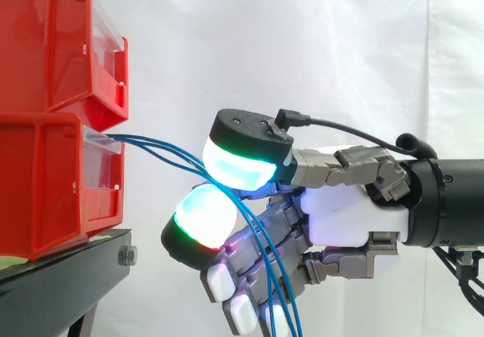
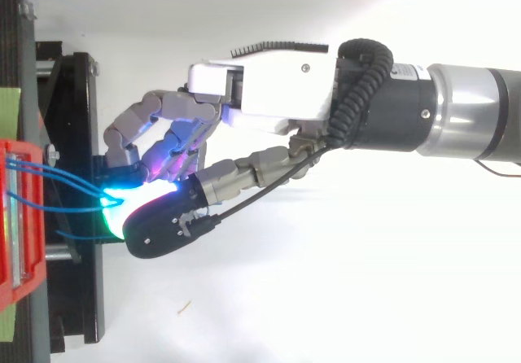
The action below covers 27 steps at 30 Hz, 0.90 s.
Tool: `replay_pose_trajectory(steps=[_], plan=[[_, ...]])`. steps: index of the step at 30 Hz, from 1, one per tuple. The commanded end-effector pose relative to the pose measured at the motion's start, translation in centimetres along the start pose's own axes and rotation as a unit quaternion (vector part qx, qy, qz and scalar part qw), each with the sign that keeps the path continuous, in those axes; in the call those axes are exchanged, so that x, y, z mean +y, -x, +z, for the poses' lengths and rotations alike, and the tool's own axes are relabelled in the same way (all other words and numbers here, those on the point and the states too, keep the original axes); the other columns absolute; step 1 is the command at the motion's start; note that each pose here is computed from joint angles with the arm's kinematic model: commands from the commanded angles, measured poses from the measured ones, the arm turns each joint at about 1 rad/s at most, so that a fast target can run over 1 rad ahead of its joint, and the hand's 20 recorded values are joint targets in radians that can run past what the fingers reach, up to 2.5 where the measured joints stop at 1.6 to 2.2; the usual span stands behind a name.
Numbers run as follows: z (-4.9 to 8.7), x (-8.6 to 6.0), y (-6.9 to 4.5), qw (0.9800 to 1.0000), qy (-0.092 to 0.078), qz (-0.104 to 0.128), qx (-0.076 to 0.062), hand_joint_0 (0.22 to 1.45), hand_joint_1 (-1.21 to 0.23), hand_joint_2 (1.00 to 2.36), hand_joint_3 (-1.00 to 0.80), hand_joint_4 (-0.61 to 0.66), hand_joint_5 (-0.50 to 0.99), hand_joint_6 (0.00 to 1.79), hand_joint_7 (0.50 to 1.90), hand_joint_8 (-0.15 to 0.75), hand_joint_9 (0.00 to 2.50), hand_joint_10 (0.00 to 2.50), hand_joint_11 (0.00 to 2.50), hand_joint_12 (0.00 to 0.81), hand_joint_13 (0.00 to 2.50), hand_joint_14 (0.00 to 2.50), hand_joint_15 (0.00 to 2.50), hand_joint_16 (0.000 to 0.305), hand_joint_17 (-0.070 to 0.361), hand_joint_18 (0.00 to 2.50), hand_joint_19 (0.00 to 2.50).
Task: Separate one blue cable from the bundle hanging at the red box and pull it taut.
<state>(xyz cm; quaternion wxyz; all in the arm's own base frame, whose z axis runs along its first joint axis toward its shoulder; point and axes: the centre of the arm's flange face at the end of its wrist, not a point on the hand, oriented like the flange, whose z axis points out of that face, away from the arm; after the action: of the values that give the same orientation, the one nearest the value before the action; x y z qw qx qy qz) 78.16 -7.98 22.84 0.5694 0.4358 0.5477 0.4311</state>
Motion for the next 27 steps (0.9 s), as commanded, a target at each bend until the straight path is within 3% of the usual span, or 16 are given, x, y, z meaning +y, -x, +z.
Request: replay_pose_trajectory(steps=[1,6,10,13,19,23,27], plan=[[0.03,0.05,0.0,1.0,0.001,0.0,-0.001,0.62,-0.66,1.02,-0.23,0.15,-0.2,0.88,1.0,0.342,0.89,0.02,0.78,0.399,1.01,0.02,0.56,0.053,0.119,1.06,0.56],[-0.01,-0.12,0.07,1.0,-0.001,-0.001,-0.001,0.65,-0.78,1.02,-0.24,0.1,-0.21,0.89,1.02,0.339,0.88,0.02,0.8,0.396,1.0,0.02,0.57,0.052,0.116,1.05,0.54],[0.0,-0.09,-0.03,1.0,-0.001,-0.001,-0.001,0.75,-0.88,1.01,-0.42,0.1,-0.21,0.93,1.1,0.336,0.92,0.02,0.89,0.39,1.02,0.02,0.56,0.05,0.114,1.06,0.5],[0.0,0.02,0.0,1.0,0.0,-0.001,-0.001,0.75,-0.87,1.0,-0.5,0.12,-0.2,0.94,1.11,0.342,0.97,0.02,0.94,0.385,1.04,0.02,0.57,0.05,0.112,1.08,0.49],[0.0,-0.09,-0.03,1.0,-0.001,-0.003,-0.001,0.53,-0.65,1.0,-0.5,0.16,-0.17,0.92,1.06,0.355,1.01,0.02,0.94,0.393,1.05,0.02,0.59,0.052,0.117,1.09,0.53],[0.01,0.04,0.0,1.0,0.0,-0.004,-0.001,0.52,-0.5,1.0,-0.5,0.17,-0.16,0.89,1.12,0.361,1.01,0.02,0.9,0.394,1.05,0.02,0.59,0.053,0.119,1.1,0.55],[0.0,0.02,0.0,1.0,0.0,-0.004,-0.001,0.59,-0.44,1.0,-0.5,0.16,-0.17,0.89,1.15,0.346,1.03,0.02,0.93,0.384,1.06,0.02,0.6,0.05,0.112,1.08,0.59]])
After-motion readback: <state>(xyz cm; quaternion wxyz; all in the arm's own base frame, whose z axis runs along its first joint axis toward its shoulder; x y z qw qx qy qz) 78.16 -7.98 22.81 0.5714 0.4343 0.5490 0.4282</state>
